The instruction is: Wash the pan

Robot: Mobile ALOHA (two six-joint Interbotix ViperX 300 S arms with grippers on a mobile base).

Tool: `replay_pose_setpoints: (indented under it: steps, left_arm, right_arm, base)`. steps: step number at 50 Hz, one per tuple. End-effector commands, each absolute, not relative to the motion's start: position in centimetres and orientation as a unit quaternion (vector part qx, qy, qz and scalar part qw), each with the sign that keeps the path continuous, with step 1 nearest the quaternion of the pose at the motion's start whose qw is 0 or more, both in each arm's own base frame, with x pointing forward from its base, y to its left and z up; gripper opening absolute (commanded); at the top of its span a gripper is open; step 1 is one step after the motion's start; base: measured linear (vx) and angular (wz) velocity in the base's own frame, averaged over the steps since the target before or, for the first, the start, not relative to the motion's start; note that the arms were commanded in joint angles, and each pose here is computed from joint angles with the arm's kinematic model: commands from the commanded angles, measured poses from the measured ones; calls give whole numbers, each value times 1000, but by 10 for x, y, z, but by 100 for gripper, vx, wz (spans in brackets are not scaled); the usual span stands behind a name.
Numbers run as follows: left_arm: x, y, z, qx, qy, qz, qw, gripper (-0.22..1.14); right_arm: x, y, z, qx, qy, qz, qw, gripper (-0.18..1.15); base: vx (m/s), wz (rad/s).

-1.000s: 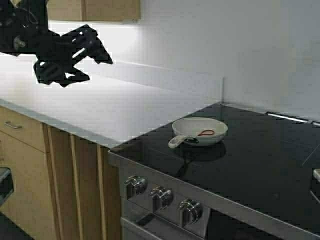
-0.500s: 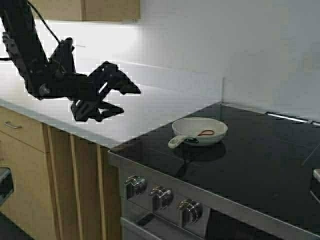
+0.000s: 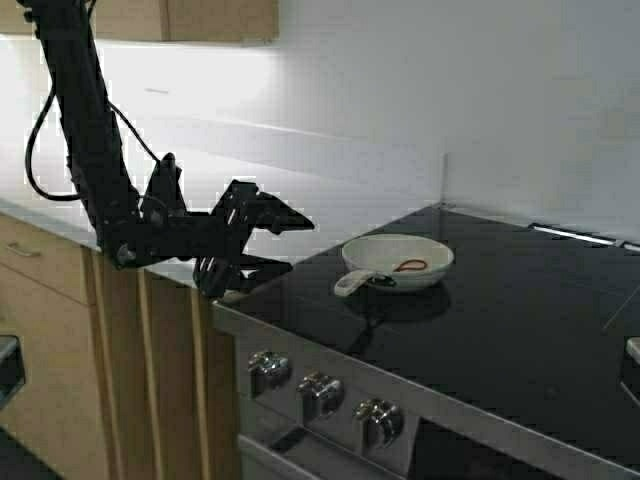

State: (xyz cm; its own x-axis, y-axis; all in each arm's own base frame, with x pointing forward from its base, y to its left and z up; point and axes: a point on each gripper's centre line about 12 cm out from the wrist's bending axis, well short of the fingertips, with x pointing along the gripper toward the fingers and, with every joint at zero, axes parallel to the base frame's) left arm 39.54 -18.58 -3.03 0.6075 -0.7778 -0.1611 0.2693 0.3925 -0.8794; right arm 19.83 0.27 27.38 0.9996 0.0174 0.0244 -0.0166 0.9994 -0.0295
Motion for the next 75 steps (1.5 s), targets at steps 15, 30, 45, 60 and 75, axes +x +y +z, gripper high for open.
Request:
replay_pose_setpoints:
  steps: [15,30,45,60,75]
  left_arm:
    - [421,-219,-36,-443,271,-370,770,101]
    - [436,-245,-48,-448,279,-373,763,101]
    - [449,-263,-56,-460,288,-372,753,101]
    - [453,-281,-53,-452,296,-378,752,101]
    - [452,-287,-55,-459,316,-377,740,101]
  right_arm:
    - [201,3,279,-15,-18,10,1000,6]
    - [201,3,279,-15,-18,10,1000,6]
    - [201,3,279,-15,-17,10,1000,6]
    - [201,3,280,-15,-17,11,1000,6]
    - [201,7,279,-16,-8,20,1000,6]
  base:
    - [0,0]
    - [0,0]
    - [0,0]
    - [0,0]
    - [1,-1]
